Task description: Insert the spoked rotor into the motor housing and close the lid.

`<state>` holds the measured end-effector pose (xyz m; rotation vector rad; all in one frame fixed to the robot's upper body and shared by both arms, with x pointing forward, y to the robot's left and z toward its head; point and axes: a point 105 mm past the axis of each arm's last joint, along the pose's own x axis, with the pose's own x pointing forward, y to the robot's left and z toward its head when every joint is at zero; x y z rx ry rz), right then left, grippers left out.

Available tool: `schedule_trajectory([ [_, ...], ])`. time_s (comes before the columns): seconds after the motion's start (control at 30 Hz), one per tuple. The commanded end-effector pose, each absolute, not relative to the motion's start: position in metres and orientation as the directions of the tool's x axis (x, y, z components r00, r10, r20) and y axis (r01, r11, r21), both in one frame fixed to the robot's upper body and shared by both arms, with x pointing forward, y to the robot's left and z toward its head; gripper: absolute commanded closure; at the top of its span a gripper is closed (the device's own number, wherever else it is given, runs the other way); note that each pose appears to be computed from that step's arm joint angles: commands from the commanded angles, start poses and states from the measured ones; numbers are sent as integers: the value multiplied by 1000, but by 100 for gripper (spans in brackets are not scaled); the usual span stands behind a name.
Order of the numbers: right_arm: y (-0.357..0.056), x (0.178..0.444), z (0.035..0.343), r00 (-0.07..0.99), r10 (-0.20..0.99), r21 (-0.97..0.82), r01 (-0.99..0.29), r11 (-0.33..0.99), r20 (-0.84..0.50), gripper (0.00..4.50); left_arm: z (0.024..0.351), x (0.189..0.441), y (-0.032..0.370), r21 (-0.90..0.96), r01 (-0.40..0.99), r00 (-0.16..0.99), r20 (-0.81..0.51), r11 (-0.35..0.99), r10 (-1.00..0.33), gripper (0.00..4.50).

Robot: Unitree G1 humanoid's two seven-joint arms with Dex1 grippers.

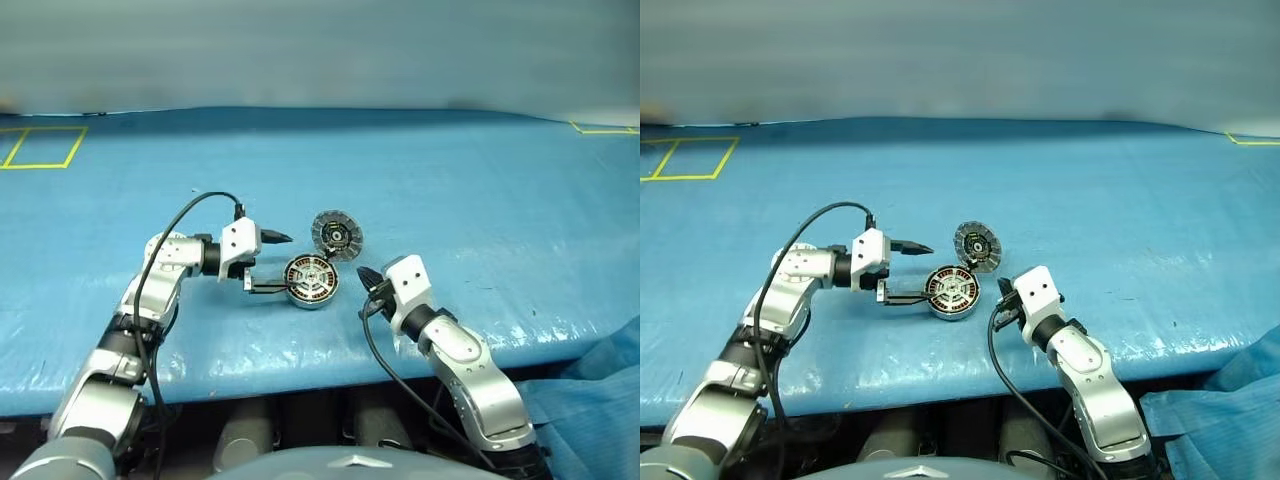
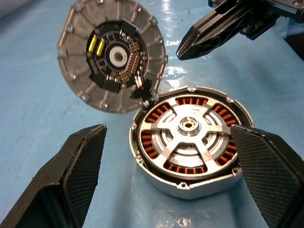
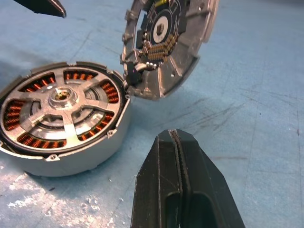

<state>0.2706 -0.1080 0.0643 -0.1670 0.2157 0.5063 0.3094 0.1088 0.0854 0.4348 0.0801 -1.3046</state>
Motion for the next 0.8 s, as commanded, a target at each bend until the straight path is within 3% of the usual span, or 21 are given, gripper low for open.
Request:
schedule_trajectory([
  [0.03, -112, 277, 79, 865, 450, -151, -486, 861, -223, 450, 98, 304, 102, 289, 918, 330, -182, 270, -926, 6],
  [0.17, -127, 280, 82, 871, 417, -215, -473, 854, -260, 450, 97, 300, 106, 272, 898, 387, -111, 347, -915, 6],
  [0.4, -155, 296, 86, 920, 259, -268, -340, 902, -295, 450, 79, 289, 119, 207, 881, 451, -96, 426, -887, 6],
  [0.8, -152, 345, 107, 937, 260, -263, -318, 911, -234, 450, 61, 278, 129, 166, 873, 479, -128, 458, -868, 6],
])
